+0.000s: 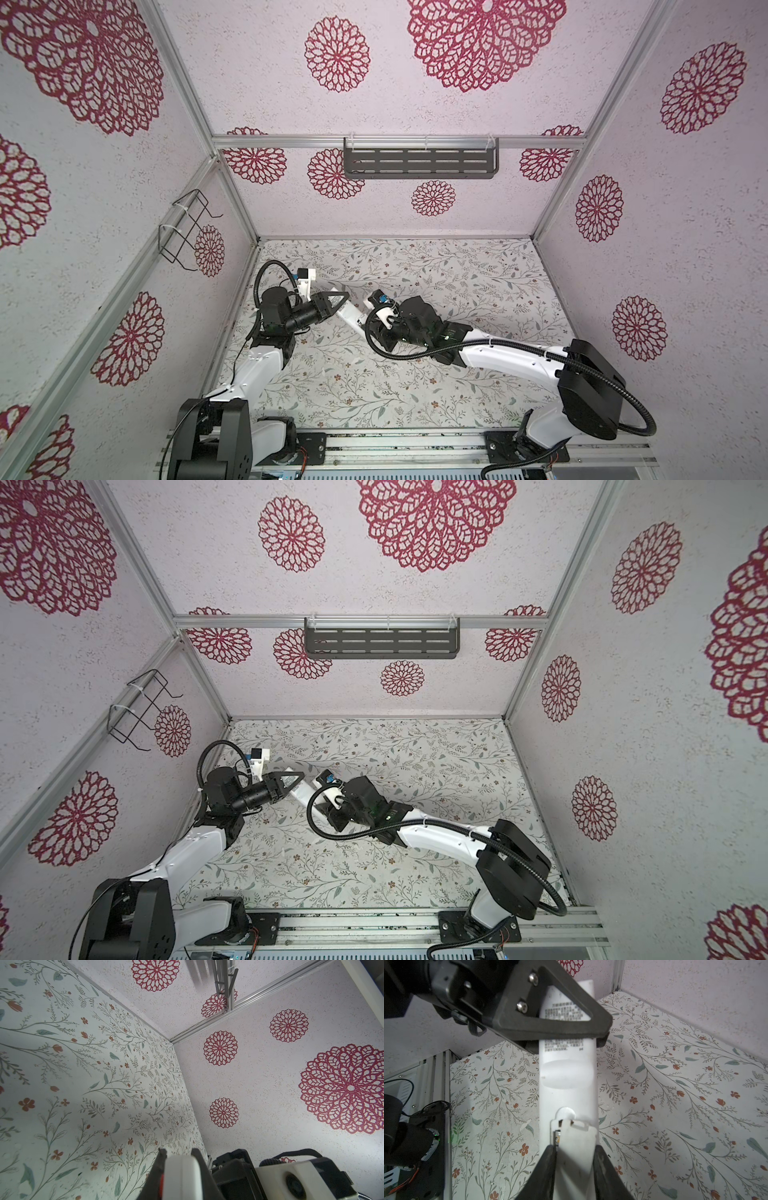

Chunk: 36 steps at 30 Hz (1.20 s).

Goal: Load the batteries into the remote control

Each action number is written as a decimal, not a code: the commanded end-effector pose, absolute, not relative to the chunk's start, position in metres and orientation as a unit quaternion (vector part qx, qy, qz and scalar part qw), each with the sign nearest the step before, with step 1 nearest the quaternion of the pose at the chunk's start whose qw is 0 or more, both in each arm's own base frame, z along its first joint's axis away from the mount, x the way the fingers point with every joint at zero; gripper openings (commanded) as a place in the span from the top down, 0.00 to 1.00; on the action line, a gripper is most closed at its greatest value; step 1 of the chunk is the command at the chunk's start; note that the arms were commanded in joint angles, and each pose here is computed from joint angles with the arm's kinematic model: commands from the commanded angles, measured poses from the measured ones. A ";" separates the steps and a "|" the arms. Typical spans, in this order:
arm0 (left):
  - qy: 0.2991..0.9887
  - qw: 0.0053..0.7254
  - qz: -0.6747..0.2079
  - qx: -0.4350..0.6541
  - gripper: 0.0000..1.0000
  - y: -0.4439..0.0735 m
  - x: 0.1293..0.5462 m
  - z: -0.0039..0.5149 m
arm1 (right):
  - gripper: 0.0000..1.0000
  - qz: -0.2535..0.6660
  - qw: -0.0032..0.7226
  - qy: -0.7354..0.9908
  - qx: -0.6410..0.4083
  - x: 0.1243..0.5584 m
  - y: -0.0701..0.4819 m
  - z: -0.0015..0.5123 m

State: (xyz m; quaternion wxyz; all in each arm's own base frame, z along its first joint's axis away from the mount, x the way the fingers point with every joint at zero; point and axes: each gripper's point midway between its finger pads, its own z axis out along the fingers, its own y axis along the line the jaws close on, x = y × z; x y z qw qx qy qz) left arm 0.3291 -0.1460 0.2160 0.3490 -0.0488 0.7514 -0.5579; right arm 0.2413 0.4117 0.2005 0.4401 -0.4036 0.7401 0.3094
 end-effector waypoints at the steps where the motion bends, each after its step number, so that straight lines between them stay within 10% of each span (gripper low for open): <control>1: 0.732 0.367 -0.573 -0.024 1.00 -0.149 0.324 0.237 | 0.64 0.292 0.437 0.744 -0.414 0.242 0.412 0.198; 36: 0.727 0.365 -0.580 -0.026 1.00 -0.150 0.326 0.237 | 0.53 0.312 0.435 0.715 -0.450 0.234 0.422 0.209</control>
